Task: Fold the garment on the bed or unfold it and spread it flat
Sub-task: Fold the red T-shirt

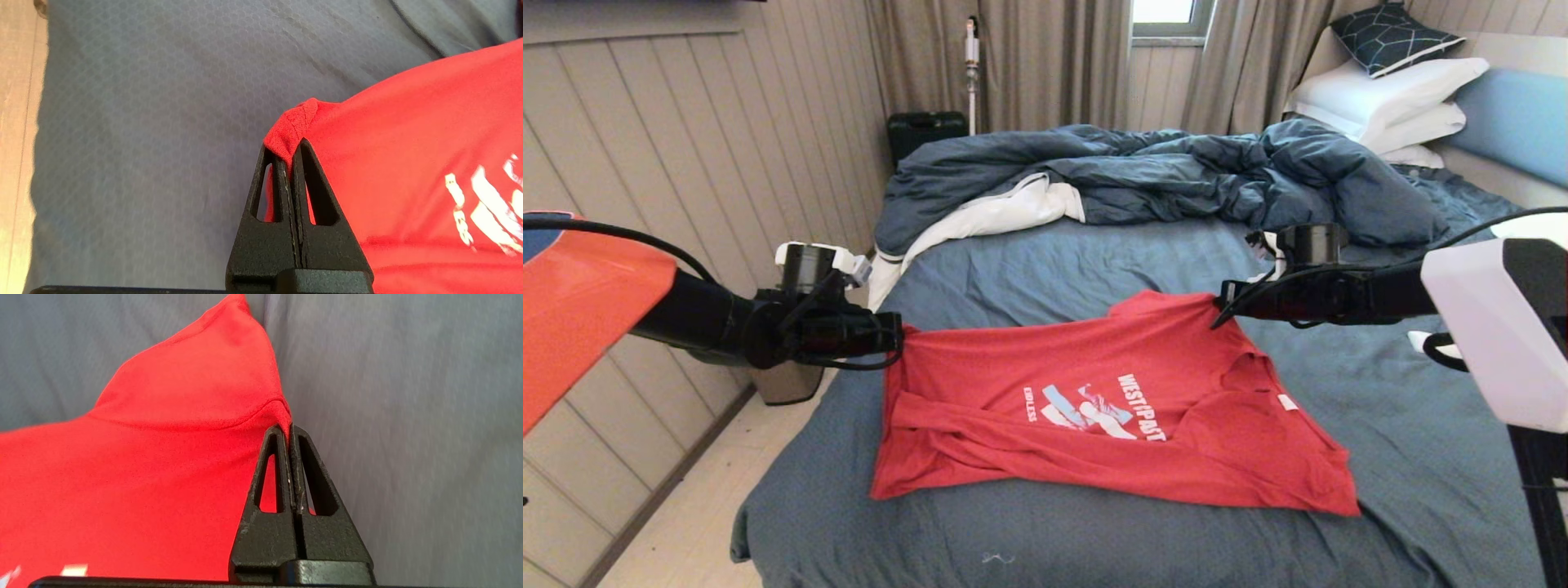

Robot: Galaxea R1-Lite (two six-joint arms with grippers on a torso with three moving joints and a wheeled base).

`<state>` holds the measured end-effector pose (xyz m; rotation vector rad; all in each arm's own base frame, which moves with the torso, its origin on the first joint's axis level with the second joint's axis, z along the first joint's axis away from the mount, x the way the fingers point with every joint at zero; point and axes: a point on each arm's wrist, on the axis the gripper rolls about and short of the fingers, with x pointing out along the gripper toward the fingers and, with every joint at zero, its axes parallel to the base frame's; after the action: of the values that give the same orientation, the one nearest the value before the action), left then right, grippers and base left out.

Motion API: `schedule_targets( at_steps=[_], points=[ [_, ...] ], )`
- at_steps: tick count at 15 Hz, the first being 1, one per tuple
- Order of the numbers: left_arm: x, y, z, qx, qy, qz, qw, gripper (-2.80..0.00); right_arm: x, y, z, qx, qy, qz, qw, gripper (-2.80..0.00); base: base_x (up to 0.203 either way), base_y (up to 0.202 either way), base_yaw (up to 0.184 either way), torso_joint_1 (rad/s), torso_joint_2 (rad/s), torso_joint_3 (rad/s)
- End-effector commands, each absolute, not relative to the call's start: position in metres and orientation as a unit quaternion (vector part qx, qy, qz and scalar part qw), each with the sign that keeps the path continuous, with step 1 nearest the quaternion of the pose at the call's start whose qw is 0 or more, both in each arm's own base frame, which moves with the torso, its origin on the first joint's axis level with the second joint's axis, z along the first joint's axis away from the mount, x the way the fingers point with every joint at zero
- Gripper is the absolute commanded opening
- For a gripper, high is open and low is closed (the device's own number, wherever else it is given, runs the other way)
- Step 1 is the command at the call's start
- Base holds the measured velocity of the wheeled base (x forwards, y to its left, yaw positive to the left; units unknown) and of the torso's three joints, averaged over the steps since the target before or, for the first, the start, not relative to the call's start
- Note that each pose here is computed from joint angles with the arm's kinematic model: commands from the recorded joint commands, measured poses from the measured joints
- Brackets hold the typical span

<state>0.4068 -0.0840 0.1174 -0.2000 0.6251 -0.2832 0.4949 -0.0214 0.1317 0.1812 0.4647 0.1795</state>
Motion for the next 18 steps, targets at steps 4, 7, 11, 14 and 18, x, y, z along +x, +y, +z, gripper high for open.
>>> schedule_targets(
  at_steps=[4,7,11,14,18],
  points=[
    [0.381,-0.080,0.132,-0.098,0.290,-0.144,0.941,-2.80,0.453,-0.025,0.164,0.088,0.227,0.086,0.966,-2.80,0.000,0.000,0.000,0.000,0.00,0.000],
    [0.360,-0.079,0.128,-0.096,0.297,-0.147,0.939,-2.80,0.428,-0.028,0.167,0.086,0.215,0.082,0.969,-2.80,0.000,0.000,0.000,0.000,0.00,0.000],
    [0.331,-0.083,0.118,-0.092,0.302,-0.159,0.936,-2.80,0.389,-0.032,0.170,0.074,0.215,0.079,0.971,-2.80,0.000,0.000,0.000,0.000,0.00,0.000],
    [0.315,-0.086,0.099,-0.088,0.304,-0.168,0.933,-2.80,0.367,-0.035,0.157,0.060,0.233,0.075,0.968,-2.80,0.000,0.000,0.000,0.000,0.00,0.000],
    [0.312,-0.092,0.079,-0.084,0.319,-0.174,0.928,-2.80,0.358,-0.034,0.122,0.055,0.264,0.077,0.960,-2.80,0.000,0.000,0.000,0.000,0.00,0.000]
  ],
)
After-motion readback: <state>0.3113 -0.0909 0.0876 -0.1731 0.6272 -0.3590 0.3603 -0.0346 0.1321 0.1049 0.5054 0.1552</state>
